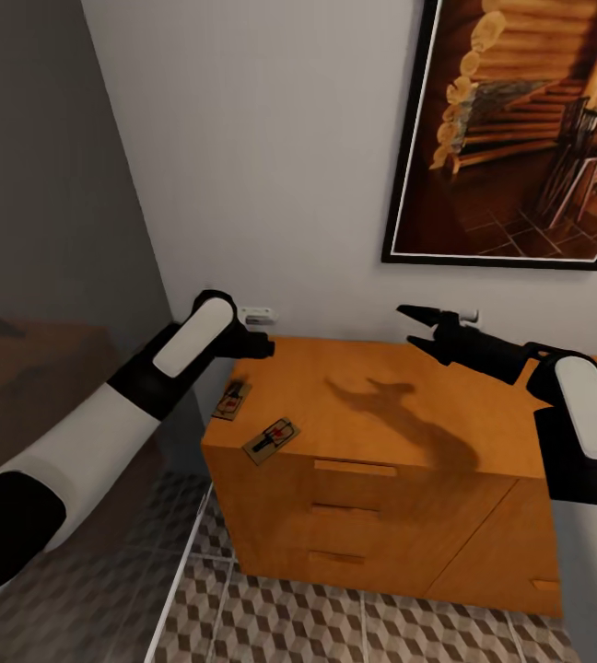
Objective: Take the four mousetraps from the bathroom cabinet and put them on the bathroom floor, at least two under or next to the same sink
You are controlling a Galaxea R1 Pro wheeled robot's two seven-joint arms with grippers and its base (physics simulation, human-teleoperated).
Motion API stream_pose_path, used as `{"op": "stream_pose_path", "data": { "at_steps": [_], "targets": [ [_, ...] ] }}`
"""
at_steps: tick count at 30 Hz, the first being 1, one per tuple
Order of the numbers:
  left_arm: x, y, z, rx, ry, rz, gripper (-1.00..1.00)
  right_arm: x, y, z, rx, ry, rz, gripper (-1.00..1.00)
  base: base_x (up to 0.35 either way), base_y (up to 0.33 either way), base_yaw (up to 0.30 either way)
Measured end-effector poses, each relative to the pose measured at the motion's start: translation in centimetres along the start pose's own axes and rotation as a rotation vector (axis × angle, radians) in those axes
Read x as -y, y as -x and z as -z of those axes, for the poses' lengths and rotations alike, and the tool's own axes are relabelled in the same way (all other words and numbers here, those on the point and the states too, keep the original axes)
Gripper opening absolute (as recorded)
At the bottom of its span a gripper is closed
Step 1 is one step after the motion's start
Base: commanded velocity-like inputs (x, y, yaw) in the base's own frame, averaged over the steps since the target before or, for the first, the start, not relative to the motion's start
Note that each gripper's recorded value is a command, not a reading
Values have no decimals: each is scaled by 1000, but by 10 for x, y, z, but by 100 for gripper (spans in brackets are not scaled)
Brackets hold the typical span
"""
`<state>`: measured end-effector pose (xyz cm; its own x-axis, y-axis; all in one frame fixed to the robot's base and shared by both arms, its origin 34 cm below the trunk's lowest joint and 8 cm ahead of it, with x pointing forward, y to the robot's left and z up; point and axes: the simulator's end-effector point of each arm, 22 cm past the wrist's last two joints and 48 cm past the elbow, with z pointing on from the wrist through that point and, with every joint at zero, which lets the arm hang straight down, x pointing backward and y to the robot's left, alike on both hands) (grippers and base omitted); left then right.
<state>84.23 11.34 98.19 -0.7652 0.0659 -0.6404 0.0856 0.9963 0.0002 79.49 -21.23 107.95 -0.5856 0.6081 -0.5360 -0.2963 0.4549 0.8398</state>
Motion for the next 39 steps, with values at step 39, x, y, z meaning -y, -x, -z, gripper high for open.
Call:
{"op": "stream_pose_path", "data": {
  "at_steps": [39],
  "targets": [
    [-10,-41,-30,-76,-51,-63,100,-10,-23,-10,-65,34,-5,100,0,0,0]
  ]
}}
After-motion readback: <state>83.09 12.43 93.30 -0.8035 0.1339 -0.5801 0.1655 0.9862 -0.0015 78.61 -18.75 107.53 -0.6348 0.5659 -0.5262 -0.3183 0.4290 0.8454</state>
